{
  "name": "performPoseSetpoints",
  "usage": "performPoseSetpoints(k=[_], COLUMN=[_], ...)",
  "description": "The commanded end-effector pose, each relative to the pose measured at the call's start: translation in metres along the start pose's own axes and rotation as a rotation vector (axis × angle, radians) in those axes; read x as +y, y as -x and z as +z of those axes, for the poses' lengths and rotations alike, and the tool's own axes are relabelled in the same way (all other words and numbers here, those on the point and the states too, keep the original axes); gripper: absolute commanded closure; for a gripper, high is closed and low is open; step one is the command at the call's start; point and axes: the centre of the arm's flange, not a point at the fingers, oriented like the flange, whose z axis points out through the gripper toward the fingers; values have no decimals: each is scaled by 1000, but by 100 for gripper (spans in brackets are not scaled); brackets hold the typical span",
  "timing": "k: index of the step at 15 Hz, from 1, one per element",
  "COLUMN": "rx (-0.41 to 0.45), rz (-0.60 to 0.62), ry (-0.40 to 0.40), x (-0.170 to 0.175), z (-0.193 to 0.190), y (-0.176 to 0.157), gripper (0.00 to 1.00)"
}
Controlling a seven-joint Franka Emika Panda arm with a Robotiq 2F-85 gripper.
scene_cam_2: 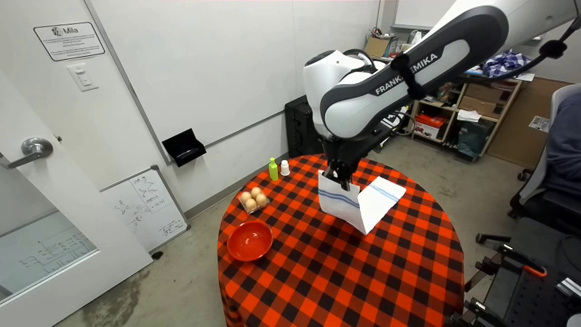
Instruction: Unfold the towel
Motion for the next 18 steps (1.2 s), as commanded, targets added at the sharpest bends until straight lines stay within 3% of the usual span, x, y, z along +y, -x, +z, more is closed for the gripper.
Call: performPoseSetpoints(k=[1,6,12,17,18], rx=[-66,-143,-177,-204,-211], rz=[-127,-247,-362,-391,-401], ry=[19,52,70,67,66], x=[-42,-95,-150,-174,-176], z=[17,40,35,44,46], y=[0,12,14,9,10], gripper=[99,99,99,99,70])
